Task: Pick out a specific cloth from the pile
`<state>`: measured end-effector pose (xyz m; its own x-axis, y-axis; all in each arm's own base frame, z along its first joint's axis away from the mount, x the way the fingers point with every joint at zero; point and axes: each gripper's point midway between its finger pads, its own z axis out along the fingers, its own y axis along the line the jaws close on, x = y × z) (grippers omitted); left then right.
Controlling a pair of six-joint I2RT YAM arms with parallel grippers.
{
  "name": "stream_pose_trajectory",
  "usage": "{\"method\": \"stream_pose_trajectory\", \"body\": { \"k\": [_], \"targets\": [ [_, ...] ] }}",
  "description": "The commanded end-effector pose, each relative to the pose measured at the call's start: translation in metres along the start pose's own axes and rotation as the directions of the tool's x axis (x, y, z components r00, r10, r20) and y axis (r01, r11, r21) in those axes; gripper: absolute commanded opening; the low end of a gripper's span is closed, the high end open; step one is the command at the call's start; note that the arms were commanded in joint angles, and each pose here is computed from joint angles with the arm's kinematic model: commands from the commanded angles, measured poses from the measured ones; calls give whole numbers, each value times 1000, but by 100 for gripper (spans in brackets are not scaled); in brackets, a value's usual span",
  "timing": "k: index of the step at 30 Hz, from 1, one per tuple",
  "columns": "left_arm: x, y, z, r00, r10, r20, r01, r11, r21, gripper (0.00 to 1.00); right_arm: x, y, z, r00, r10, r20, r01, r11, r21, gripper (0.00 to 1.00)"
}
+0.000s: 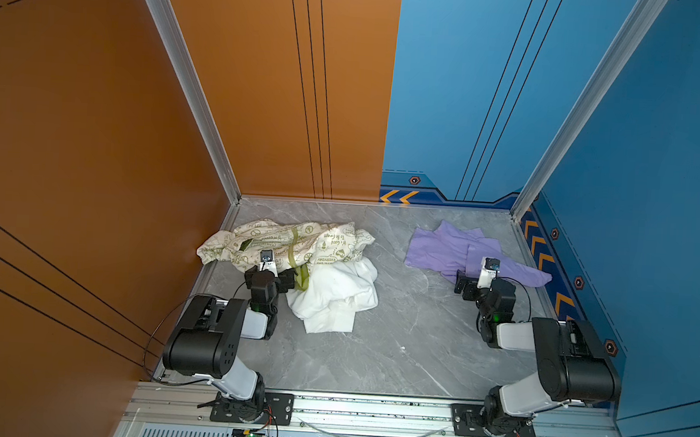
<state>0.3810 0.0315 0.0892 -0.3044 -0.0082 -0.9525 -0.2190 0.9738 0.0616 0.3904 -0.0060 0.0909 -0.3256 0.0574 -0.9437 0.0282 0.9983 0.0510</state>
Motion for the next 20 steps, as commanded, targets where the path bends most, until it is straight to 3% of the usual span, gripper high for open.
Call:
{"method": "stream_pose_trajectory", "body": {
  "k": [1,20],
  "targets": [
    [-7,3,4,1000,-8,9,8,999,-36,98,-4,1,3,1000,10,7,-10,1000,-6,100],
    [-7,-8,7,999,29,-13,-29,1000,-1,98,-3,0,3,1000,5,1,-5,1000,9,100]
  ]
}}
